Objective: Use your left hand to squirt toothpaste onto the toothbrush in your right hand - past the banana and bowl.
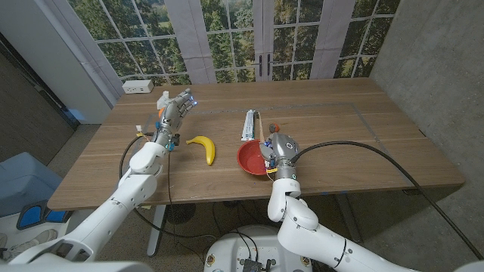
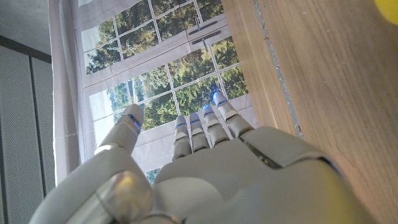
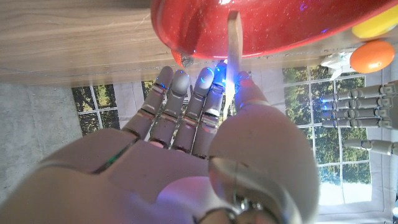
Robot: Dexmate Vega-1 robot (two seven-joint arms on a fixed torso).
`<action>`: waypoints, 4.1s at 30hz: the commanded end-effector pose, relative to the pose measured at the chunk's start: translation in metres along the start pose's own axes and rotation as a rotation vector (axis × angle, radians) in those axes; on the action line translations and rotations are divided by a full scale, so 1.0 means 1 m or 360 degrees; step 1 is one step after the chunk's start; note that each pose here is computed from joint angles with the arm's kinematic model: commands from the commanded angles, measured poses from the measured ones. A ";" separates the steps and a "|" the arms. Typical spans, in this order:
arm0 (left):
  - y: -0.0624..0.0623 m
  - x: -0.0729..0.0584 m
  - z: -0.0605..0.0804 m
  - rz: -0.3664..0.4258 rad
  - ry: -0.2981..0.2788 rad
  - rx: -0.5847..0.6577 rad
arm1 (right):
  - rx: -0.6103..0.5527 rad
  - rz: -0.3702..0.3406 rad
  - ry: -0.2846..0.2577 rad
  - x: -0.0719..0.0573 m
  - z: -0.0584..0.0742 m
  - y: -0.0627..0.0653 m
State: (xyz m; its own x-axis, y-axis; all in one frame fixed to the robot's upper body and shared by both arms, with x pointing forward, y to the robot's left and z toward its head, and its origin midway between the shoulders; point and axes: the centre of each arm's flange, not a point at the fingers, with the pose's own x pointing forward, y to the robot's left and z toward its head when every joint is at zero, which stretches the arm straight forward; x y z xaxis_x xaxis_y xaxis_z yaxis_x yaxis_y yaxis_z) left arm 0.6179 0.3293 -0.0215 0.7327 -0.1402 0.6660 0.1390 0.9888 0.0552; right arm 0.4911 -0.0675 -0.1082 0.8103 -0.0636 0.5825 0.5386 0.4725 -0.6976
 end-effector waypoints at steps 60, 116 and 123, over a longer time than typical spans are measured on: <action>-0.109 0.069 0.090 -0.0156 0.0401 0.1347 | 0.0303 -0.0223 -0.0194 -0.010 -0.063 -0.048; -0.179 0.143 0.114 -0.0666 0.1058 0.1933 | 0.0530 -0.0165 -0.0340 -0.013 -0.082 -0.062; -0.189 0.148 0.112 -0.0696 0.1172 0.2034 | 0.0550 -0.0166 -0.0340 -0.014 -0.086 -0.063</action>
State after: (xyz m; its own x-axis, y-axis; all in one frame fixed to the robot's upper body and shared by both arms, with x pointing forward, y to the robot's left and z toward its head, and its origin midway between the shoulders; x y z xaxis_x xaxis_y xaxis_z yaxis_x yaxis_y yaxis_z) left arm 0.6215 0.1416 0.1448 0.9955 -0.0896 0.0303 -0.0026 0.2945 0.9556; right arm 0.4672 -0.1663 -0.1065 0.6720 0.0375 0.7396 0.4853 0.7320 -0.4782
